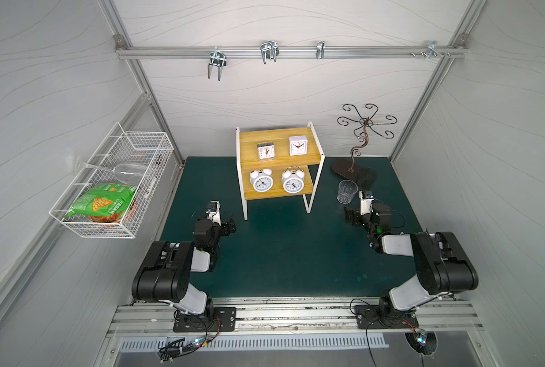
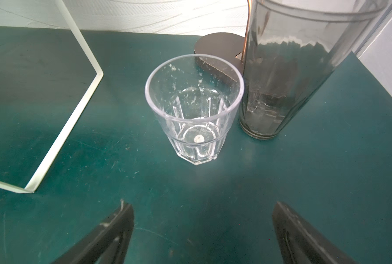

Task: Place the alarm clocks on the shelf by style
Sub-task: Reset both arms

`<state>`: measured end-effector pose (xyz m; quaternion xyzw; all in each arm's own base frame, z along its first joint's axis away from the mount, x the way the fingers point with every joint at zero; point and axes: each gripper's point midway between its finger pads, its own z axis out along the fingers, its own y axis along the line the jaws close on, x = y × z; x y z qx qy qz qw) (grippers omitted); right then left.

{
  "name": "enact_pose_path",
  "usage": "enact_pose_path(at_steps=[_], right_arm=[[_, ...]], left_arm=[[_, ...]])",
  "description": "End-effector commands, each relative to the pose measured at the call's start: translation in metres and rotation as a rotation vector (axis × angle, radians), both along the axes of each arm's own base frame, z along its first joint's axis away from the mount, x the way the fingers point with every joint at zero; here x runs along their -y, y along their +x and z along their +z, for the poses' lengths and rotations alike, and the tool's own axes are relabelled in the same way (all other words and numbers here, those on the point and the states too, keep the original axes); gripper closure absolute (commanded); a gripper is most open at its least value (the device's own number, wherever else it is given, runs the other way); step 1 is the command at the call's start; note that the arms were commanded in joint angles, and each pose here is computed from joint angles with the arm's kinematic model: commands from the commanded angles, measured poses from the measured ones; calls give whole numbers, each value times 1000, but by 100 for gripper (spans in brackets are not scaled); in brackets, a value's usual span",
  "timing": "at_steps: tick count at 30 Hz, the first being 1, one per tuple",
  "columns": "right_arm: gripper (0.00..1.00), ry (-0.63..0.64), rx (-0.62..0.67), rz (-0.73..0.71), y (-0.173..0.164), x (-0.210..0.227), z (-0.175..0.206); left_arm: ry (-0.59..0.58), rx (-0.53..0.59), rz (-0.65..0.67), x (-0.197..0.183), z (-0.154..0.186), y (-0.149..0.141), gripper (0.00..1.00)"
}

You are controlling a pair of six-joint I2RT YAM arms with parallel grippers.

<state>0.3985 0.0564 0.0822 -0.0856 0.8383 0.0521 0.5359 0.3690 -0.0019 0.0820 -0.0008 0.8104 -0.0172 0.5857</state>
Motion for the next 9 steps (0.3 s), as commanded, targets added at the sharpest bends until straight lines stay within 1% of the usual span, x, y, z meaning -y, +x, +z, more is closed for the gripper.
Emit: enact_pose_path(at_steps=[1, 9], right_arm=[[1, 15, 8, -19, 1, 3, 0], [1, 15, 10, -19, 1, 3, 1]], left_arm=[[-6, 59, 37, -7, 18, 12, 0], [-6, 59, 40, -8, 18, 12, 0]])
